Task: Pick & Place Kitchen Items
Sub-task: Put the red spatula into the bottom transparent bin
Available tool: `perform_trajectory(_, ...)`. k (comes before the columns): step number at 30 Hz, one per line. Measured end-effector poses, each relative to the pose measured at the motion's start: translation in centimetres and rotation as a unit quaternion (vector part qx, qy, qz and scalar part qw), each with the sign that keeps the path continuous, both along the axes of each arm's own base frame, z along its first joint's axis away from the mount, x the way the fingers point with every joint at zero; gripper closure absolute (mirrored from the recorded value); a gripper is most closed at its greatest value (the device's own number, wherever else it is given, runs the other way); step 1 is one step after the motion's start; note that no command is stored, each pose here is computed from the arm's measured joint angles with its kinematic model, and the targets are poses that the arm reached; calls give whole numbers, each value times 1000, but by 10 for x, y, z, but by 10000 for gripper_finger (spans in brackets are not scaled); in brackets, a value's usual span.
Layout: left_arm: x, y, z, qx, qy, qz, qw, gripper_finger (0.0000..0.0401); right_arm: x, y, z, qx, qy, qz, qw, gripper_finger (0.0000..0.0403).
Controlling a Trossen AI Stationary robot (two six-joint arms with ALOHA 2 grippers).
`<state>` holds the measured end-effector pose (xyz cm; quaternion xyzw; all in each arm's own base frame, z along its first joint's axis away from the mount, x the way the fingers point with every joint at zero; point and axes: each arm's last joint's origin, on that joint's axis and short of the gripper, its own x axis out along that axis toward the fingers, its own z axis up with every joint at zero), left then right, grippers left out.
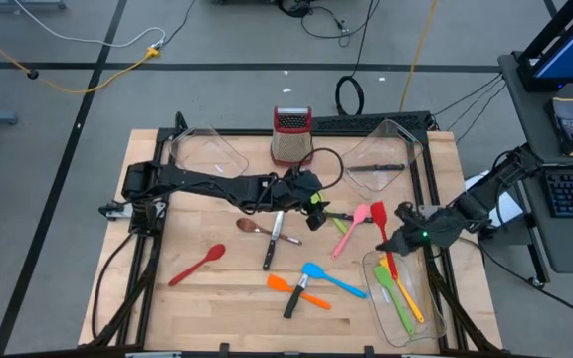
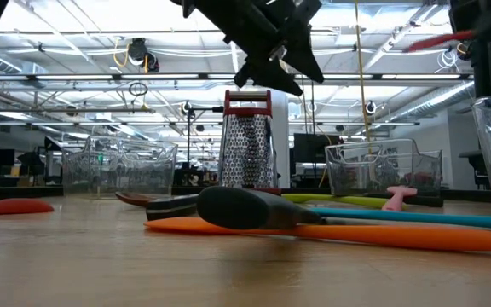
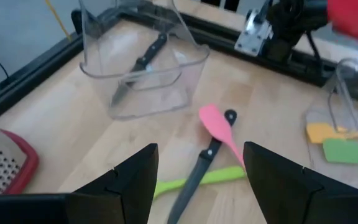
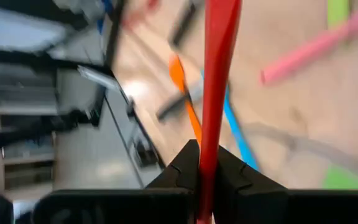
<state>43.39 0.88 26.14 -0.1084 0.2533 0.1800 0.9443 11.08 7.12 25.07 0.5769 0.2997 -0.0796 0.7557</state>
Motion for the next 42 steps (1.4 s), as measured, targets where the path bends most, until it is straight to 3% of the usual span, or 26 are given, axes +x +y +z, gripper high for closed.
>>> perform_trajectory(6, -1, -4, 1, -15, -18, -28, 999, 160, 1, 9, -6, 60, 66, 51, 995, 396)
perform_trajectory(17, -10, -31, 13, -13, -26, -68, 997, 160, -8, 29, -11, 102, 114, 71, 986, 396)
perform_trajectory(42, -51, -86, 44, -10, 11, -141, 990, 160, -23, 77, -22, 103, 208, 84, 969, 395)
